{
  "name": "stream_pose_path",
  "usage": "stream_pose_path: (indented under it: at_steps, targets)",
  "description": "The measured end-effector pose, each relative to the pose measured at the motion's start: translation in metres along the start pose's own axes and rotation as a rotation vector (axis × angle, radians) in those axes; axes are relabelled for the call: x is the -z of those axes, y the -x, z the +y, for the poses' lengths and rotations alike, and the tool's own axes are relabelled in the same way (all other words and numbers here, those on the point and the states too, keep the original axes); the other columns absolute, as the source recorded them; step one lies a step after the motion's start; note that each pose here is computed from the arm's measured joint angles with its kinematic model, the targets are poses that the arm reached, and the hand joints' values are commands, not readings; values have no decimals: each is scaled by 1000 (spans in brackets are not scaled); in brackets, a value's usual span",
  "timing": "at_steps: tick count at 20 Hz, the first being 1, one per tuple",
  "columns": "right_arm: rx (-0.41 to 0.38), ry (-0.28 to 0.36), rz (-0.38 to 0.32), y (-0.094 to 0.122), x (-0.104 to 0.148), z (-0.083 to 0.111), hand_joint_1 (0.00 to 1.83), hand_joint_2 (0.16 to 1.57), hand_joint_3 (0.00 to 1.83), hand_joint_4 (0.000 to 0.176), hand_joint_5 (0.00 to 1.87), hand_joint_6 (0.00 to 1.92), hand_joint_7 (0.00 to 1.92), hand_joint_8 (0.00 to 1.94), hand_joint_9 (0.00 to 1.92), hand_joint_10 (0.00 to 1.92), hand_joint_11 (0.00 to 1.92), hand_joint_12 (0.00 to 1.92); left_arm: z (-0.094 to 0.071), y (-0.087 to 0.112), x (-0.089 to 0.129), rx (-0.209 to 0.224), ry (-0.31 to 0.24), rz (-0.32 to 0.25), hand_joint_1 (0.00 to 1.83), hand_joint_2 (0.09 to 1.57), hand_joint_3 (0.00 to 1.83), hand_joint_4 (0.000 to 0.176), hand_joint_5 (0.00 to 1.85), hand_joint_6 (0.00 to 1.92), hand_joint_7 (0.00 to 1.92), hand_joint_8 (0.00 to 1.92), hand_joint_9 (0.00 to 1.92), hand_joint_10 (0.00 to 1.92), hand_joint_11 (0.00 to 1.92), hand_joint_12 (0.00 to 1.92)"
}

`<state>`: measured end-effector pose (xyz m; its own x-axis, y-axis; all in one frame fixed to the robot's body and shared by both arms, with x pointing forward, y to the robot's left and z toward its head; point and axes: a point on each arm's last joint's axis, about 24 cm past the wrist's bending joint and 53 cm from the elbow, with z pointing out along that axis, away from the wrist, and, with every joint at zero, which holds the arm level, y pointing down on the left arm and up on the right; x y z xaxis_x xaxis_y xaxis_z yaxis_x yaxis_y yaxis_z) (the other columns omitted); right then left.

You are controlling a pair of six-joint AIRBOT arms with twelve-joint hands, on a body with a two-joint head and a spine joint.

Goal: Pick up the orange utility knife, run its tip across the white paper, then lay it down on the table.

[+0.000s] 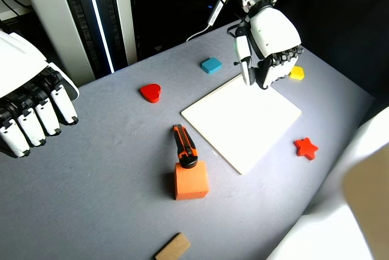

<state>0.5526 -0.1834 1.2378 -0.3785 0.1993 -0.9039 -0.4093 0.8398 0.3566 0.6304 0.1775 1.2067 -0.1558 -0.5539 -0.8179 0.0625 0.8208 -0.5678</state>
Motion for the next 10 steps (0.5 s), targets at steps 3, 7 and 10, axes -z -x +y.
stream_pose_path:
  at_steps: [3, 7, 10]
  targets:
    - [0, 12, 15, -6, -1, 9, 173, 1180, 15, 0, 61, 13, 176, 1, 184, 63, 0, 629, 7, 3, 2, -6, 19, -27, 22, 1259, 11, 0, 37, 4, 108, 1, 151, 34, 0, 621]
    - [-1, 39, 9, -5, -4, 17, 195, 1190, 4, 0, 53, 2, 152, 0, 178, 24, 0, 541, 15, 5, 7, -12, 54, -65, 9, 1270, 4, 0, 59, 3, 135, 2, 171, 11, 0, 657]
    - [-1, 86, 5, -4, -11, 28, 242, 1173, 0, 0, 84, 8, 160, 0, 188, 16, 0, 593, 31, 6, 9, -27, 108, -76, 5, 1288, 7, 0, 37, 1, 98, 0, 151, 0, 0, 614]
